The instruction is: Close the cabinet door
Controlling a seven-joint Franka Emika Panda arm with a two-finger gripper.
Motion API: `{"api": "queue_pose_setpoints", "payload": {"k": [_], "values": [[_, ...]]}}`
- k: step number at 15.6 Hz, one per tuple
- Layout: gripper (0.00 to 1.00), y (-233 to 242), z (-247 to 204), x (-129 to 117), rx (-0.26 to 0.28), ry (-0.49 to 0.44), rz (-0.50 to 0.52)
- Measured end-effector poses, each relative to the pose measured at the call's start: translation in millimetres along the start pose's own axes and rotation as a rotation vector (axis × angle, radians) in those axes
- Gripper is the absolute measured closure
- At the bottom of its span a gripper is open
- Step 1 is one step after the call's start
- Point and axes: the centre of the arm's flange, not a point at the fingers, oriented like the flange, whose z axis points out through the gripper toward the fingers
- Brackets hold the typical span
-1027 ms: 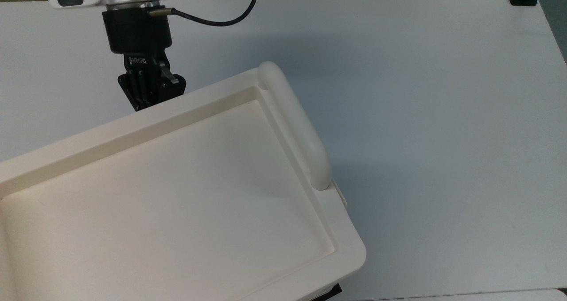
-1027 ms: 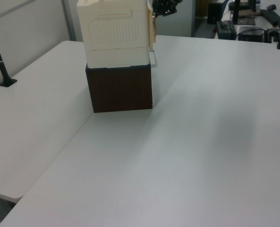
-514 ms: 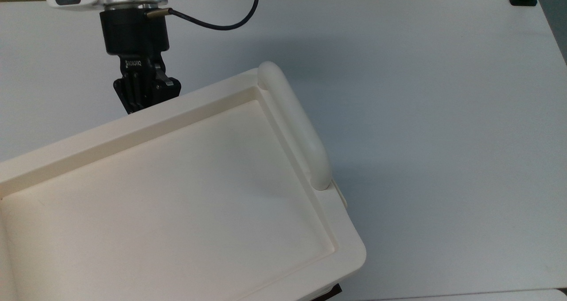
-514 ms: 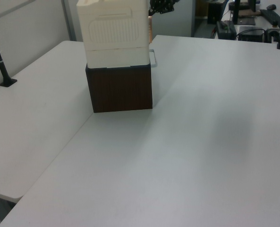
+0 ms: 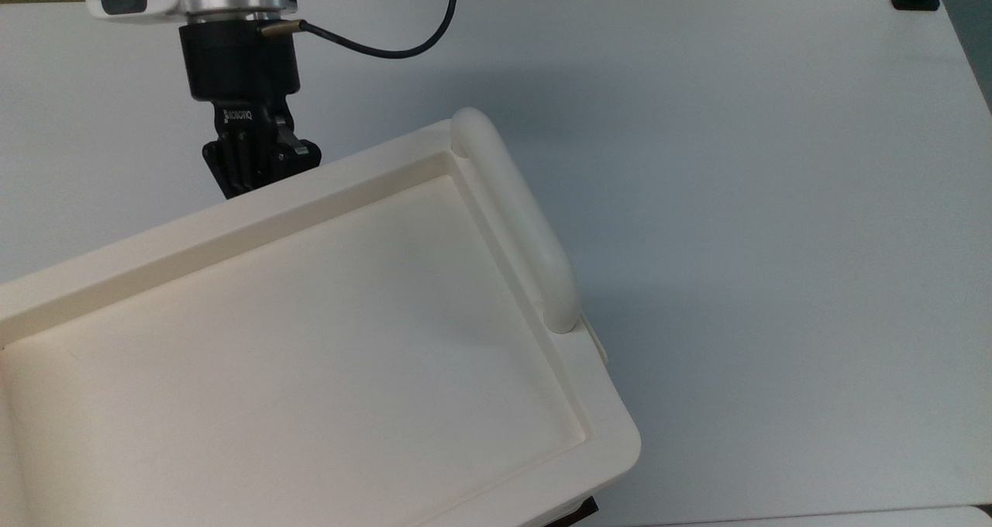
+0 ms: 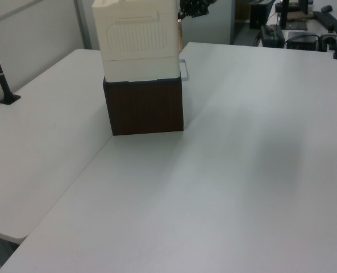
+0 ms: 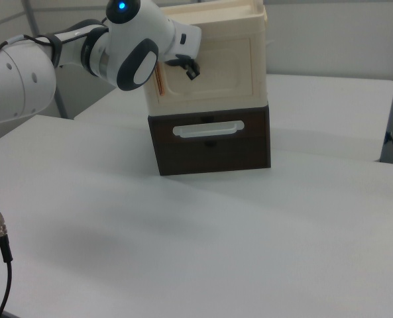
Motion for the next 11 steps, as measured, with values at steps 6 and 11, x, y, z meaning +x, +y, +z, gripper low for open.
{"api": "queue_pose_setpoints", "payload": {"k": [6,11], "values": [[0.99,16.9,-29.2,-24.0,-0.187,-0.358,-0.162],[0.90,10.2,-97.0,-47.6,-0.338,-0.587,-0.331]]}}
